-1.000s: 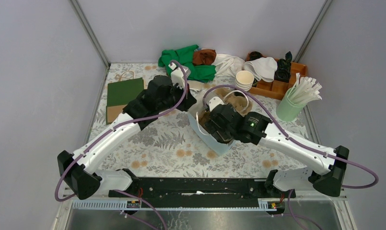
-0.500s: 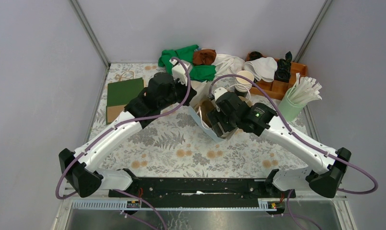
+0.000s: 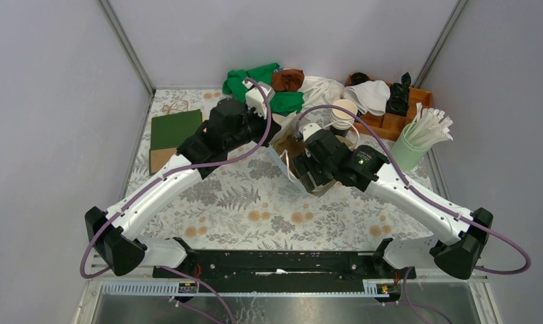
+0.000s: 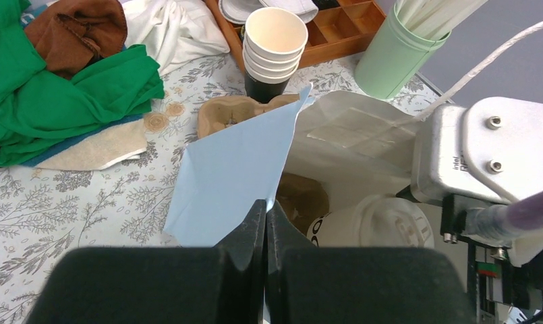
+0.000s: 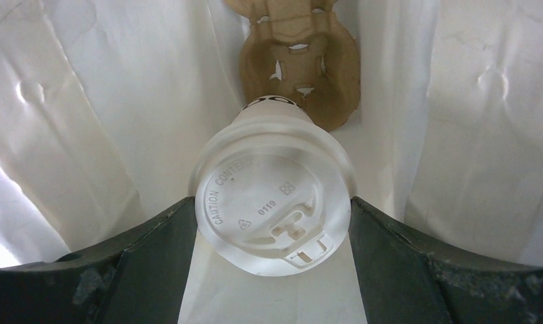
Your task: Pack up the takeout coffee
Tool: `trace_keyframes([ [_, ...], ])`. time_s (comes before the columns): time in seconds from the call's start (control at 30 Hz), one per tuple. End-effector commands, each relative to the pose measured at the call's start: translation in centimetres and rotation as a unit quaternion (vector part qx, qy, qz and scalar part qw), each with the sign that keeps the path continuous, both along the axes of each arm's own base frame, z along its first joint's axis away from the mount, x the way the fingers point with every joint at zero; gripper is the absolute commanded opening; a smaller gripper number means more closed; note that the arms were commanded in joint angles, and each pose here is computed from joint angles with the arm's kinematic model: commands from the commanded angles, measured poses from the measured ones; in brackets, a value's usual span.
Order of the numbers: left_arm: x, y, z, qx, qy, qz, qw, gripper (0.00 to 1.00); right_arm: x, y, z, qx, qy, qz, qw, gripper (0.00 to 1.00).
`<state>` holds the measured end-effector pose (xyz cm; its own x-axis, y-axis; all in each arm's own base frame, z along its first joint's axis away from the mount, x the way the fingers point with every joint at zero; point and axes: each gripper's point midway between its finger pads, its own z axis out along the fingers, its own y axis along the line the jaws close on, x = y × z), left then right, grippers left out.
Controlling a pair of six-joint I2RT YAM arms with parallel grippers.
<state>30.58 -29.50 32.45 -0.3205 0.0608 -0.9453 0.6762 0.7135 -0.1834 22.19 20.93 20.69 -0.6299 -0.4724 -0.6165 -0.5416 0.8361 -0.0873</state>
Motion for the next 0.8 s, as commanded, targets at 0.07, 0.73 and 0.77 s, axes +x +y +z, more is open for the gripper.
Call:
trace_keyframes([
  [0.07,-0.2,-0.9,3.2,-0.043,-0.040,-0.022,0.998,0.00,1.0,-0.6,-0.7,-0.018,-0.013,-0.011,1.000,0.36],
  [0.73,-1.2,-1.9,1.0,-0.029,0.004,-0.058,0.998,0.00,4.3,1.5,2.7,-0.006,-0.081,0.002,0.997,0.36],
  [0.77,-1.2,-1.9,0.8,-0.027,0.006,-0.058,0.998,0.00,4.5,1.7,3.1,-0.003,-0.084,0.004,0.996,0.36],
])
